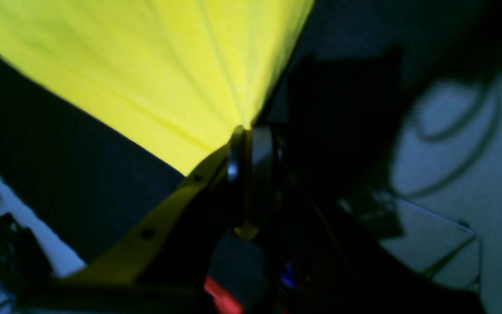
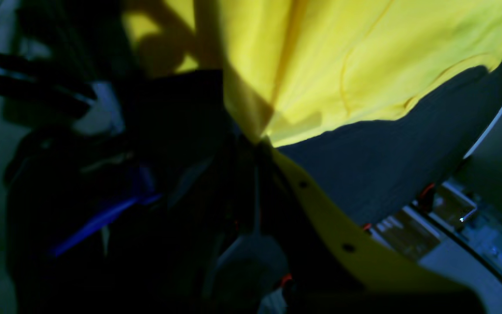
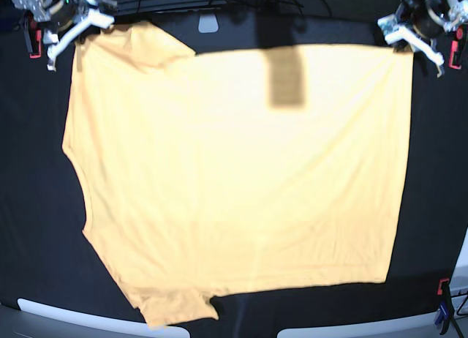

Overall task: Layout the t-shirt on the table in an organized manner, then fold the t-shirt properly
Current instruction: 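Pull the shirt toward the robot with both grippers to straighten it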

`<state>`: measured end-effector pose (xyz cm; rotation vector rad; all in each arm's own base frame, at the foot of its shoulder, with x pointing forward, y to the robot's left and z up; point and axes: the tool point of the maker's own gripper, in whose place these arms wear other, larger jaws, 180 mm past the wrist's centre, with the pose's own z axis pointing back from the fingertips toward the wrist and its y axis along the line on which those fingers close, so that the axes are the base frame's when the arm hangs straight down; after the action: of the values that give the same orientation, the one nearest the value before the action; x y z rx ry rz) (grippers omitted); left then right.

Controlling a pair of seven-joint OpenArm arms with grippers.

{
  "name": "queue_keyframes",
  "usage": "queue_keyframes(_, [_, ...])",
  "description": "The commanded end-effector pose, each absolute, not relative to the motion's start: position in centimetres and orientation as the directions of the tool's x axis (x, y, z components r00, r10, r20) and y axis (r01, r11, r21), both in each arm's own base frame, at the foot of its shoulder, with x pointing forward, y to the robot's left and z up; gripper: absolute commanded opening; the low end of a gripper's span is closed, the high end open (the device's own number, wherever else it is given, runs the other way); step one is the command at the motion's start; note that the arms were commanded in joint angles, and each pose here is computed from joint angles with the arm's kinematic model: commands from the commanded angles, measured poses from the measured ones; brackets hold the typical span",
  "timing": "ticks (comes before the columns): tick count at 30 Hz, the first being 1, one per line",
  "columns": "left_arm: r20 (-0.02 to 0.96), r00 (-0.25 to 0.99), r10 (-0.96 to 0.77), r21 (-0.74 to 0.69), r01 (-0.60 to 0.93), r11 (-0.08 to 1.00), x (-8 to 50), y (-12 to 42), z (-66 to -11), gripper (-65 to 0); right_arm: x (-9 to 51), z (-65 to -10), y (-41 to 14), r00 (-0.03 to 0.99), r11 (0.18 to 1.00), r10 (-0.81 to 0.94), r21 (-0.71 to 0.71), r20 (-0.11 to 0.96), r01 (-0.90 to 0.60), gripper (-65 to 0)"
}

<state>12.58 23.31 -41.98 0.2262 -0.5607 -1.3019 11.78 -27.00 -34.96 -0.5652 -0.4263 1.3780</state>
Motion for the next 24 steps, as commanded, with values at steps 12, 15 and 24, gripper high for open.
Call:
queue_keyframes(12, [0.182,0.077,-0.980,0.420,0.895,0.148,8.5,23.1,-41.3,-65.0,6.0,-34.2,-28.3,0.216,0.121,0.969,-0.531,-0.121,-0.839,-65.0])
queue_keyframes(15, [0.177,0.064,-0.982,0.416,0.899,0.134,8.4,23.3,-41.2,-65.0,5.9,-34.2,-28.4,0.222,0.122,0.967,-0.535,-0.125,-0.836,-65.0])
queue_keyframes(24, [0.192,0.057,-0.980,0.489,0.860,0.146,11.4,23.3,-40.3,-65.0,10.0,-32.7,-28.4,0.272,0.163,0.960,-0.663,-0.063,-0.731,-65.0])
